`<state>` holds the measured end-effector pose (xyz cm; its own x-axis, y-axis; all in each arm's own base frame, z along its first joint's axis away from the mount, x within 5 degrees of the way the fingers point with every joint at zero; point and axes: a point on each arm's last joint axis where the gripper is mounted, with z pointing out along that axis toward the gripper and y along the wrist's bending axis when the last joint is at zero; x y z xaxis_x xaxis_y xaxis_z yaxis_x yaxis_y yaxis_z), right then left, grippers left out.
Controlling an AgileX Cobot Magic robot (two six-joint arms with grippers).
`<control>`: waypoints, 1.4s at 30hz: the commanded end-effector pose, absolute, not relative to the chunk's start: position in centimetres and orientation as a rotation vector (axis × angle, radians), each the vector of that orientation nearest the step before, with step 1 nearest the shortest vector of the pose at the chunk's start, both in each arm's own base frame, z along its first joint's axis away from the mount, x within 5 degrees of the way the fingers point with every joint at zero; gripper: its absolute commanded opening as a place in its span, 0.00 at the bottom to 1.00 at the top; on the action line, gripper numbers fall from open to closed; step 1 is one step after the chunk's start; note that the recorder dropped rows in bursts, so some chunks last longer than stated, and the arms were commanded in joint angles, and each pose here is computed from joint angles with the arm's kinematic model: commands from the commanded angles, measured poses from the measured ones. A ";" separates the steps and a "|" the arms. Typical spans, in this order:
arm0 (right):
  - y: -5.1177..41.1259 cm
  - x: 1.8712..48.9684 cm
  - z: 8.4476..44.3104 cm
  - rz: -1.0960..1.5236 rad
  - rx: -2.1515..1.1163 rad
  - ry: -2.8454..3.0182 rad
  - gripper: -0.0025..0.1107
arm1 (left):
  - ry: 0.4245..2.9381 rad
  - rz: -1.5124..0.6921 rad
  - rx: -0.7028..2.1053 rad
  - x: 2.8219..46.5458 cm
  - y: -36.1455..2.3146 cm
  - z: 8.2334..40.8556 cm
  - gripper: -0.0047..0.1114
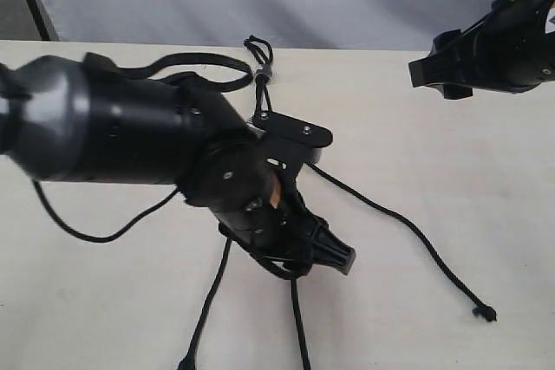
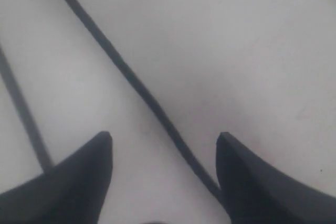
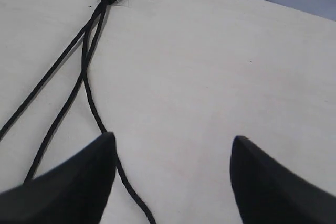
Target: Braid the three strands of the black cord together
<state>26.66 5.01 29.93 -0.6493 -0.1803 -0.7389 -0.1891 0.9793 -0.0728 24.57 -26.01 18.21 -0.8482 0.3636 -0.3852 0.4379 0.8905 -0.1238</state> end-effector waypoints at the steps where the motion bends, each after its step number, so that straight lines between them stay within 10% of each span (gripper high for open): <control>1: 4.8 26.7 29.8 -0.016 -0.281 2.304 0.55 | 2.792 -0.280 0.560 25.6 -28.0 16.5 0.52; 11: 4.8 26.7 29.3 -0.009 -0.284 2.281 0.55 | 2.913 -0.161 0.583 26.4 -28.9 12.2 0.49; 18: 4.8 26.7 29.3 -0.009 -0.284 2.281 0.55 | 2.908 -0.132 0.684 26.4 -28.8 11.5 0.05; 32: 4.8 26.7 29.3 -0.009 -0.284 2.281 0.55 | 2.752 0.147 0.782 29.8 -22.7 19.7 0.04; 42: 4.8 26.8 29.4 -0.007 -0.284 2.274 0.55 | 2.836 0.184 0.534 32.2 -14.6 16.2 0.04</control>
<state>26.64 5.00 29.45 -0.6456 -0.1942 -0.7386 -0.1977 0.9767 -0.0840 32.26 -15.85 17.19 -0.8957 0.3980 -0.1981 0.3656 0.9130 0.1813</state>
